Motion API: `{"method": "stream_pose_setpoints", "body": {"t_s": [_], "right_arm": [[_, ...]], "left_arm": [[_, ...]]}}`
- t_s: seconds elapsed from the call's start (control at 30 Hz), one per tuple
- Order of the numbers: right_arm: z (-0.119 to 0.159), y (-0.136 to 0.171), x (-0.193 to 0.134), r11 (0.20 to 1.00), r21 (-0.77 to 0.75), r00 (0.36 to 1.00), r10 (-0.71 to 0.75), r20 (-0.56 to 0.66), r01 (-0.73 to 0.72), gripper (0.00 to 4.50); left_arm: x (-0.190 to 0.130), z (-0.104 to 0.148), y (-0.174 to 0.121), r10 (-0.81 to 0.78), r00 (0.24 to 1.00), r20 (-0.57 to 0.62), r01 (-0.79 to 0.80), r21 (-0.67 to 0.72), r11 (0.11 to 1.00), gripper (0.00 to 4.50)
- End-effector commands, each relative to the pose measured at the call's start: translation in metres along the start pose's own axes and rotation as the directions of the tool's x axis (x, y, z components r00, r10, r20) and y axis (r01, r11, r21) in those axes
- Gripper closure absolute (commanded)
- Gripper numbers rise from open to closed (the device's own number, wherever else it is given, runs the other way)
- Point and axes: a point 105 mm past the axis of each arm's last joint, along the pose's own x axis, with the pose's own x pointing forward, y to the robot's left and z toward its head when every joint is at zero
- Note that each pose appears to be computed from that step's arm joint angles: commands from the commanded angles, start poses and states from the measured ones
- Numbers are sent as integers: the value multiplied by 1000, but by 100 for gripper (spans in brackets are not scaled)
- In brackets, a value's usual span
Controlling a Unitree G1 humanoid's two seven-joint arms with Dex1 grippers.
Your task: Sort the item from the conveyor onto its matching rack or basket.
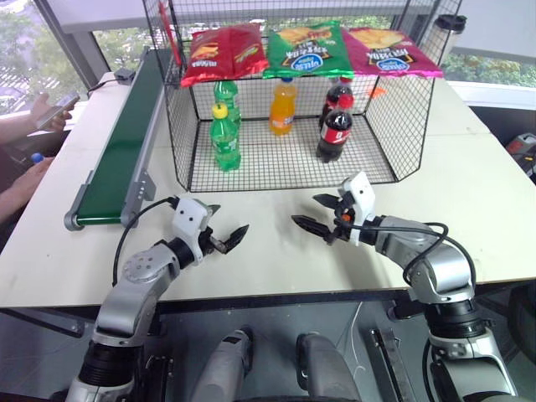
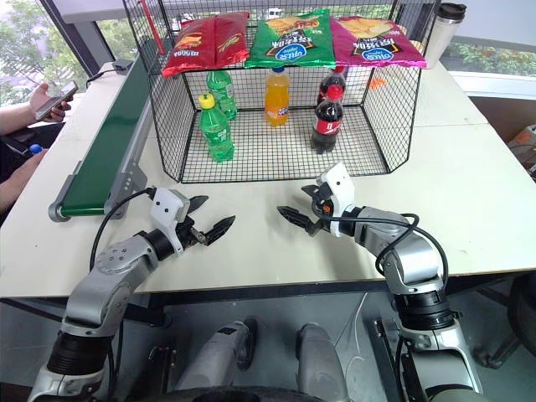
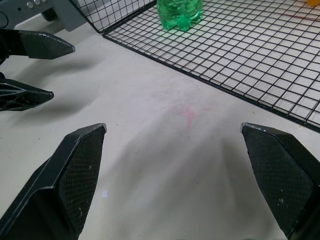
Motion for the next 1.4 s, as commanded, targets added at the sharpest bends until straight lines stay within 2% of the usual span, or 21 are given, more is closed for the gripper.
{"method": "stream_pose_setpoints", "body": {"t_s": [0.03,0.6,0.93,1.1,1.27,1.4], "right_arm": [[13,6,-2,999,-38,999,24,34,-22,4],[15,16,-4,995,-24,995,94,38,-93,4],[13,20,-3,993,-37,993,113,31,-112,4],[10,19,-3,994,-33,994,107,26,-106,4],[12,21,-4,993,-33,993,113,30,-112,4],[16,23,-3,991,-50,992,123,40,-121,4]], "left_arm": [[0,15,0,6,998,63,-8,27,1000,0],[-5,17,3,31,997,65,-33,29,999,0],[-3,20,19,161,980,118,-141,-160,977,0],[-4,27,16,141,978,152,-112,-189,976,0],[-6,28,14,118,983,143,-93,-176,980,0],[-4,31,19,146,979,142,-131,-109,985,0]]}}
